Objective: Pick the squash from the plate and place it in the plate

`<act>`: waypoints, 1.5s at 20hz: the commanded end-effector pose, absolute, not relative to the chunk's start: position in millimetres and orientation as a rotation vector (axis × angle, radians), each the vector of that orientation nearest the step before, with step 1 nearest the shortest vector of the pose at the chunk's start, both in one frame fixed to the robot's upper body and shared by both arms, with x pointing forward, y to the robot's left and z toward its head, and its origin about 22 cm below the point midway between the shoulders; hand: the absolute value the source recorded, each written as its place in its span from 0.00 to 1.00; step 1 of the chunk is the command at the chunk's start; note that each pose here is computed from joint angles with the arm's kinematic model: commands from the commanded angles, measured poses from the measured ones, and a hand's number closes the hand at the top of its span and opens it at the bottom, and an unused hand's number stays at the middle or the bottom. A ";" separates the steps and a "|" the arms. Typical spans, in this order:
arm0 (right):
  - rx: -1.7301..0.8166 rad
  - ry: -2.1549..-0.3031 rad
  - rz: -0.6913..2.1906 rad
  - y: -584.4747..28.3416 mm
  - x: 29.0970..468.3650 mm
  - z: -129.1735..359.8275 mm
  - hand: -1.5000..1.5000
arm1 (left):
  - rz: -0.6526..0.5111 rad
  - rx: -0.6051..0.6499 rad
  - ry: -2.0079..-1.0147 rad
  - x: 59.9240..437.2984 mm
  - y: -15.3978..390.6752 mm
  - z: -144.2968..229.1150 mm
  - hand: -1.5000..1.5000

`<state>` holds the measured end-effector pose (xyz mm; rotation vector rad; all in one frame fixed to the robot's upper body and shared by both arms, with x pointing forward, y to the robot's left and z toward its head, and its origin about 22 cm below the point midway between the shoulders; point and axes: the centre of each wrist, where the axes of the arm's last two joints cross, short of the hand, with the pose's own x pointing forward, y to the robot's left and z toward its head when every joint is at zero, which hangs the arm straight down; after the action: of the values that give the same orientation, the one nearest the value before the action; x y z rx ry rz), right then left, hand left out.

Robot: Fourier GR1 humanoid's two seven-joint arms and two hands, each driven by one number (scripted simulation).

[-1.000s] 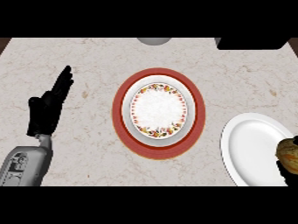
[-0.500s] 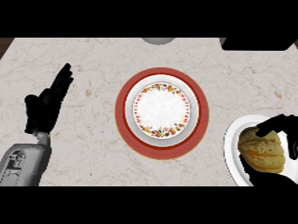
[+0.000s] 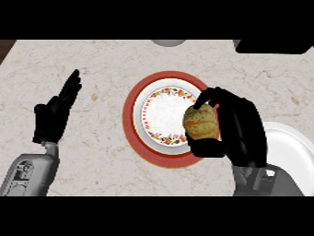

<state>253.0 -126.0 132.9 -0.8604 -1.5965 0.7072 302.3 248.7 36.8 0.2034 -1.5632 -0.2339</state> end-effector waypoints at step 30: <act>-0.568 -1.601 0.117 -95.1 335.8 56.1 0.00 | -0.216 0.213 -1.548 301.6 255.5 47.3 0.50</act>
<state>339.6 -70.4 47.4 -0.5777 -1.5623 0.2941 306.7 258.5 46.1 0.2106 -1.5588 -0.2212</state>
